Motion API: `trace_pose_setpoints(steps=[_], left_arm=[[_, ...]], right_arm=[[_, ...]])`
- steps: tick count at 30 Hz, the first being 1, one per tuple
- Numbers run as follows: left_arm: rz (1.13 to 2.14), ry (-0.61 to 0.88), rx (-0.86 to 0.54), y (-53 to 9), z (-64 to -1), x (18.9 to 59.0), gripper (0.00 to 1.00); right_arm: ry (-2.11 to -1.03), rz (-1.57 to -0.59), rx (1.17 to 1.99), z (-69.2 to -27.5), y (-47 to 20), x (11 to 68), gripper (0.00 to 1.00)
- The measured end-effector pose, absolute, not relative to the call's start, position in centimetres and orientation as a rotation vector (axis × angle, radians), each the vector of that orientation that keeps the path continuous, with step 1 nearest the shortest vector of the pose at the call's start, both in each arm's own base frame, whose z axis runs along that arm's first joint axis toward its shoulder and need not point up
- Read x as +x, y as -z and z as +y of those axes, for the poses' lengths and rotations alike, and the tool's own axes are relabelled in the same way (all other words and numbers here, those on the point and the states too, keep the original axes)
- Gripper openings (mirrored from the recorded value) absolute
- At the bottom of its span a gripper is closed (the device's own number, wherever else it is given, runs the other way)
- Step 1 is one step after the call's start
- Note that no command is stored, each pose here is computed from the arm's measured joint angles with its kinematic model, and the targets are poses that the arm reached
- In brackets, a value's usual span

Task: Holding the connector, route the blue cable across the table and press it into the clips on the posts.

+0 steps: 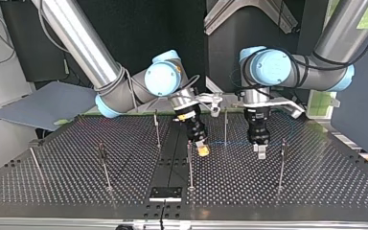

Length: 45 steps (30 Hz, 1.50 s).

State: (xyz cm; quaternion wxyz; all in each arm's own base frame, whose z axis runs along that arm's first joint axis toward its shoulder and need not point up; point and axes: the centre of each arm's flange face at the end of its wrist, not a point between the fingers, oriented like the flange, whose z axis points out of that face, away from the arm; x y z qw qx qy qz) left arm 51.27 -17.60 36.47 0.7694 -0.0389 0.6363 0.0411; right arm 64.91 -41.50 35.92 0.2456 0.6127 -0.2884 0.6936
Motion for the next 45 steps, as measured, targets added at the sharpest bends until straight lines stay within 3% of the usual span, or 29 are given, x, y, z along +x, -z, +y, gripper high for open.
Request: trace_pose_setpoints(steps=[4, 7, 8, 9, 11, 12, 14, 15, 16, 32, 45], left_arm=[[1.382, -0.087, -0.095, -36.4, -17.6, 51.3, 1.00], [1.382, -0.084, -0.103, -36.4, -17.5, 51.3, 0.89], [1.382, -0.082, -0.105, -36.4, -17.5, 51.3, 0.71], [1.382, -0.081, -0.106, -36.4, -17.5, 51.3, 0.71], [1.382, -0.079, -0.110, -36.4, -17.4, 51.3, 0.43], [1.382, -0.078, -0.111, -36.4, -17.4, 51.3, 0.43], [1.382, -0.074, -0.116, -36.4, -17.4, 51.3, 0.16], [1.382, -0.073, -0.117, -36.4, -17.4, 51.3, 0.16], [1.383, -0.071, -0.119, -36.4, -17.3, 51.3, 0.02], [1.484, -0.073, -0.124, -35.1, -17.1, 50.0, 0.02], [1.505, -0.084, -0.151, -34.6, -16.8, 48.1, 0.02]], right_arm=[[-1.892, -0.787, 1.672, -41.5, -35.9, 64.9, 0.00], [-1.892, -0.786, 1.672, -41.5, -35.9, 64.9, 0.00], [-1.892, -0.786, 1.672, -41.5, -35.9, 64.9, 0.00], [-1.892, -0.786, 1.672, -41.5, -35.9, 64.9, 0.00], [-1.891, -0.786, 1.673, -41.5, -35.9, 64.9, 0.00], [-1.891, -0.785, 1.672, -41.5, -35.9, 64.9, 0.00], [-1.891, -0.786, 1.672, -41.5, -35.9, 64.9, 0.00], [-1.891, -0.786, 1.672, -41.5, -35.9, 64.9, 0.00], [-1.890, -0.786, 1.672, -41.6, -35.9, 64.9, 0.00], [-1.878, -0.793, 1.677, -41.9, -35.7, 64.6, 0.00], [-1.865, -0.800, 1.692, -41.7, -35.2, 64.5, 0.00]])
